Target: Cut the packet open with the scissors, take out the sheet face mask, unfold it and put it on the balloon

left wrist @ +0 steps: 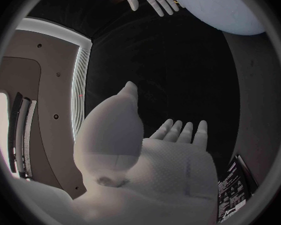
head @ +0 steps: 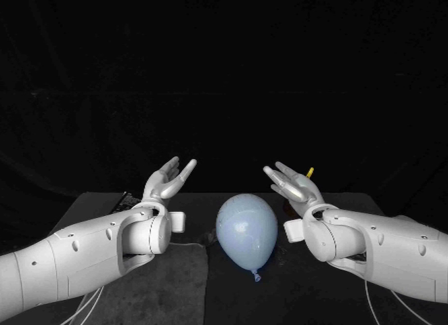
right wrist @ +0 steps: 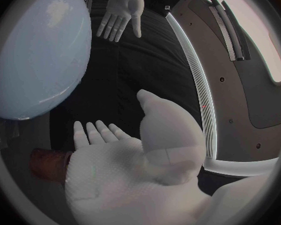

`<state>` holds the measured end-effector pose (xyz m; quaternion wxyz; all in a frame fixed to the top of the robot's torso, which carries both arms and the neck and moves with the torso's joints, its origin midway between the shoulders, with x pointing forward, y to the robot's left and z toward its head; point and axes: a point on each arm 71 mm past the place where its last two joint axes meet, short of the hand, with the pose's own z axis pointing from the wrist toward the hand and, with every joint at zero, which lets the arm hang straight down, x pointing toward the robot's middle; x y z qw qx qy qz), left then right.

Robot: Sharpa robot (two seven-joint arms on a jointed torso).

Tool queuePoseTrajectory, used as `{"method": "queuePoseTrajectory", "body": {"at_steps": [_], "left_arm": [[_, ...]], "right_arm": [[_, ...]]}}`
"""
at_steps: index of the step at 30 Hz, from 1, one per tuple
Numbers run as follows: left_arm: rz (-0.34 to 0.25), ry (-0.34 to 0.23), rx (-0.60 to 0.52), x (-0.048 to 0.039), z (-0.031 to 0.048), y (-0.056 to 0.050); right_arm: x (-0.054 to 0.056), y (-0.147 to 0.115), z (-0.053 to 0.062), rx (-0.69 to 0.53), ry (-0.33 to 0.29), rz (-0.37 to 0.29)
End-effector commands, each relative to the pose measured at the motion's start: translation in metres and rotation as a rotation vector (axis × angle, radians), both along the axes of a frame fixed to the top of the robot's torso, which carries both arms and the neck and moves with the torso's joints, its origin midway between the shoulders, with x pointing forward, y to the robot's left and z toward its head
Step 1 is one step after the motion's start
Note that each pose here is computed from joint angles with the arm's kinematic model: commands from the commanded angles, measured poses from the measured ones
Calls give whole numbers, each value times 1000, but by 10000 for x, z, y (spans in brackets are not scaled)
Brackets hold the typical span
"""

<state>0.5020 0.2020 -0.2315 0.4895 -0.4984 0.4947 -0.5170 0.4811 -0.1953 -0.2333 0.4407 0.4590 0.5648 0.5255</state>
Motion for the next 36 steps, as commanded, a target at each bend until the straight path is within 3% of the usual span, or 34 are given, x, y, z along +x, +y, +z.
{"method": "queuePoseTrajectory", "body": {"at_steps": [1, 8, 9, 20, 26, 36], "left_arm": [[-44, -31, -53, 4, 33, -40], [-44, -31, -53, 4, 33, -40], [-51, -34, -62, -26, 61, 54], [-44, -64, -72, -41, 111, 91], [-70, -67, -91, -52, 151, 95], [-159, -75, -127, -60, 360, 121]], "right_arm": [[3, 109, -1, 31, 28, 190], [22, 114, -7, 25, 40, 236], [116, 4, 111, -44, -73, 206], [259, -164, 288, -111, -161, 156], [319, -265, 391, -140, -204, 124], [439, -470, 620, -275, -283, 105]]}}
